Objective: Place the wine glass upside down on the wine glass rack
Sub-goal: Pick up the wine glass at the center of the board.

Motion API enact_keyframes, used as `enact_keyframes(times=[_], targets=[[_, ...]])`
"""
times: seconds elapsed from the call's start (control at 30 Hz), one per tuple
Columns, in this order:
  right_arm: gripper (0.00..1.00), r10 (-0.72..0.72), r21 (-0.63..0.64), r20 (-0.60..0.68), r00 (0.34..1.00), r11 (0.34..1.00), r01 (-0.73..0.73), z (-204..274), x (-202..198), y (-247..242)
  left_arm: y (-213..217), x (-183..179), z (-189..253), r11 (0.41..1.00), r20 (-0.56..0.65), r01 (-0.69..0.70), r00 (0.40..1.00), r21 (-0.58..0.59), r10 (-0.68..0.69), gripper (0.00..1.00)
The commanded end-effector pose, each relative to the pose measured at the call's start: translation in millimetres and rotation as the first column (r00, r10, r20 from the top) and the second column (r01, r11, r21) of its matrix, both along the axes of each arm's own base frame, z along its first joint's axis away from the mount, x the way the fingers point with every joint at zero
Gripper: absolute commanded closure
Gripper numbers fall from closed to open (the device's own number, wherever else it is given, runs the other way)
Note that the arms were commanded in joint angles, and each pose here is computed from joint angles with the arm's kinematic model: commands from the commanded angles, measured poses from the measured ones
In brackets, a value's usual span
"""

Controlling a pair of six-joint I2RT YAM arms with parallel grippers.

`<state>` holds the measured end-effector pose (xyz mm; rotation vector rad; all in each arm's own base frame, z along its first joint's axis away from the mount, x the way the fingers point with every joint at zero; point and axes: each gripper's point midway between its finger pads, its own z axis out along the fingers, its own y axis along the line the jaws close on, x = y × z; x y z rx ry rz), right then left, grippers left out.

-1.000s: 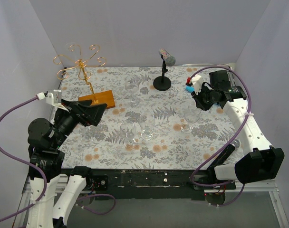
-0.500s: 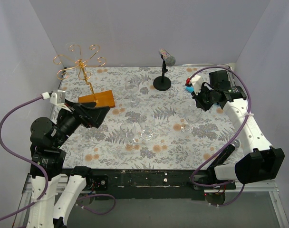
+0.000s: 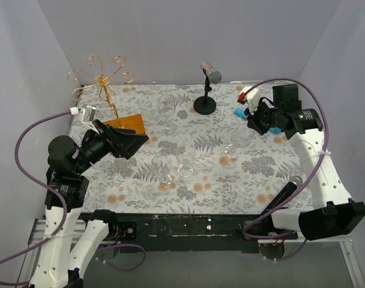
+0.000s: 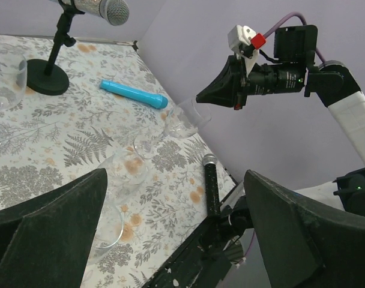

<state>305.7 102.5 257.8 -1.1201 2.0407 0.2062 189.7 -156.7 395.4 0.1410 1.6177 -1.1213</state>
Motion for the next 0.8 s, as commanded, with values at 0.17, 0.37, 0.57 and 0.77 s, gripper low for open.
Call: enact_keyframes(times=[0.17, 0.37, 0.57, 0.77], targets=[[0.99, 0.099, 0.142, 0.181, 0.979, 0.982, -0.125, 83, -10, 27, -20, 2, 2, 0.987, -0.033, 0.151, 0.988, -0.064, -0.153, 0.02], [0.99, 0.114, 0.175, 0.234, 0.965, 0.972, -0.157, 111, -17, 32, -23, 12, 2, 0.985, -0.046, 0.153, 0.986, -0.081, -0.157, 0.02], [0.99, 0.125, 0.184, 0.236, 0.964, 0.968, -0.171, 114, -19, 34, -28, 21, -2, 0.982, -0.074, 0.158, 0.983, -0.099, -0.166, 0.02], [0.99, 0.126, 0.187, 0.255, 0.959, 0.966, -0.177, 121, -20, 34, -39, 26, -6, 0.980, -0.092, 0.173, 0.979, -0.100, -0.182, 0.02]])
